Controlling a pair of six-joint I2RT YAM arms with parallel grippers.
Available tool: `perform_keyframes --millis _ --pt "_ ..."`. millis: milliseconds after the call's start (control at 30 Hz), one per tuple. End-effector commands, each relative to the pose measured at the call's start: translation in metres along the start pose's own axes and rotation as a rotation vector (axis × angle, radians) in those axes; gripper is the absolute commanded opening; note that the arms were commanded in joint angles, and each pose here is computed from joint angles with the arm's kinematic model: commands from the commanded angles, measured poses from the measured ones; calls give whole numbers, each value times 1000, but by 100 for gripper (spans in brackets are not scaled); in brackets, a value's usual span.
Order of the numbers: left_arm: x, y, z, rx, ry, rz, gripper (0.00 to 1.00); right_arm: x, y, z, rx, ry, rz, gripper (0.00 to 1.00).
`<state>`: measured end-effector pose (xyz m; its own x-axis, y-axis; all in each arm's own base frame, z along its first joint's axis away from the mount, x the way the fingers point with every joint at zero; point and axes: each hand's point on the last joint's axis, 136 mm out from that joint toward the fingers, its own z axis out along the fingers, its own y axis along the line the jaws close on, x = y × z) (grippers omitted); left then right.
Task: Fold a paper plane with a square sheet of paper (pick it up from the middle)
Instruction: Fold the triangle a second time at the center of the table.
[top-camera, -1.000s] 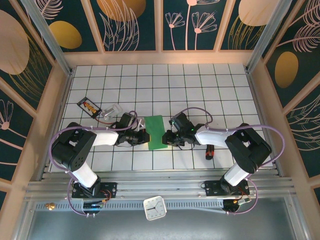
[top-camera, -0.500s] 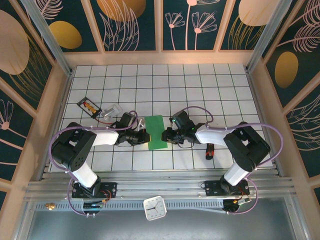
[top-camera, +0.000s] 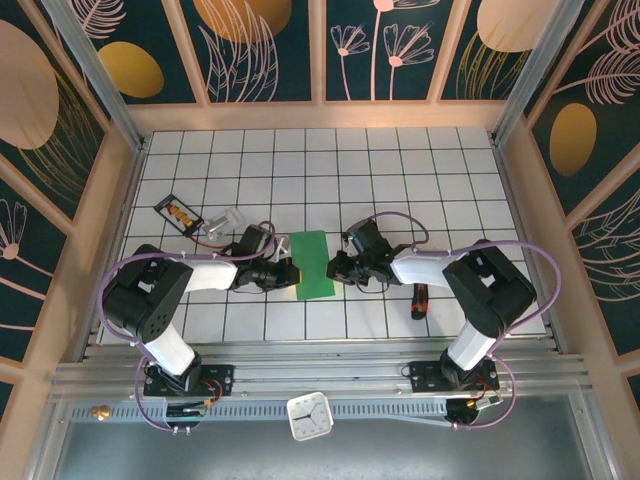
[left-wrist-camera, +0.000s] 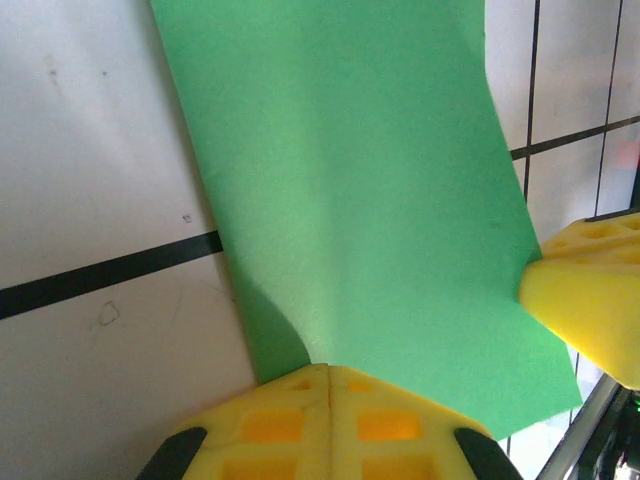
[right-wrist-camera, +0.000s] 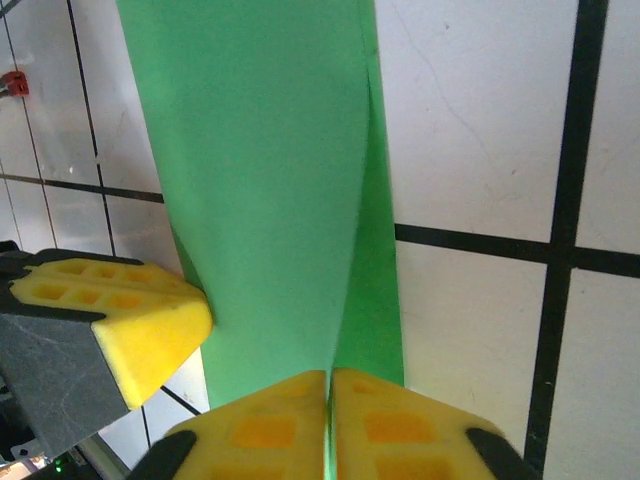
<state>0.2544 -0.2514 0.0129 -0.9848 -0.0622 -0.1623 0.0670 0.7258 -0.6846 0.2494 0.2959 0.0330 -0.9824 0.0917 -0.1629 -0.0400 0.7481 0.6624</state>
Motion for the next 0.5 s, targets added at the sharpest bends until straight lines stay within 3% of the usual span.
perform_keyframes --millis 0,167,333,467 --pt "5 15 3 -66 24 -7 0 -6 6 2 -33 -3 12 7" --pt "-4 5 1 -51 4 14 2 -7 9 -2 -38 -9 24 1" --pt "-32 -33 -17 36 -98 144 34 -8 19 -8 -79 -12 99 0" --pt "-44 -51 -40 84 -238 232 44 -9 28 -11 -109 -7 160 0"
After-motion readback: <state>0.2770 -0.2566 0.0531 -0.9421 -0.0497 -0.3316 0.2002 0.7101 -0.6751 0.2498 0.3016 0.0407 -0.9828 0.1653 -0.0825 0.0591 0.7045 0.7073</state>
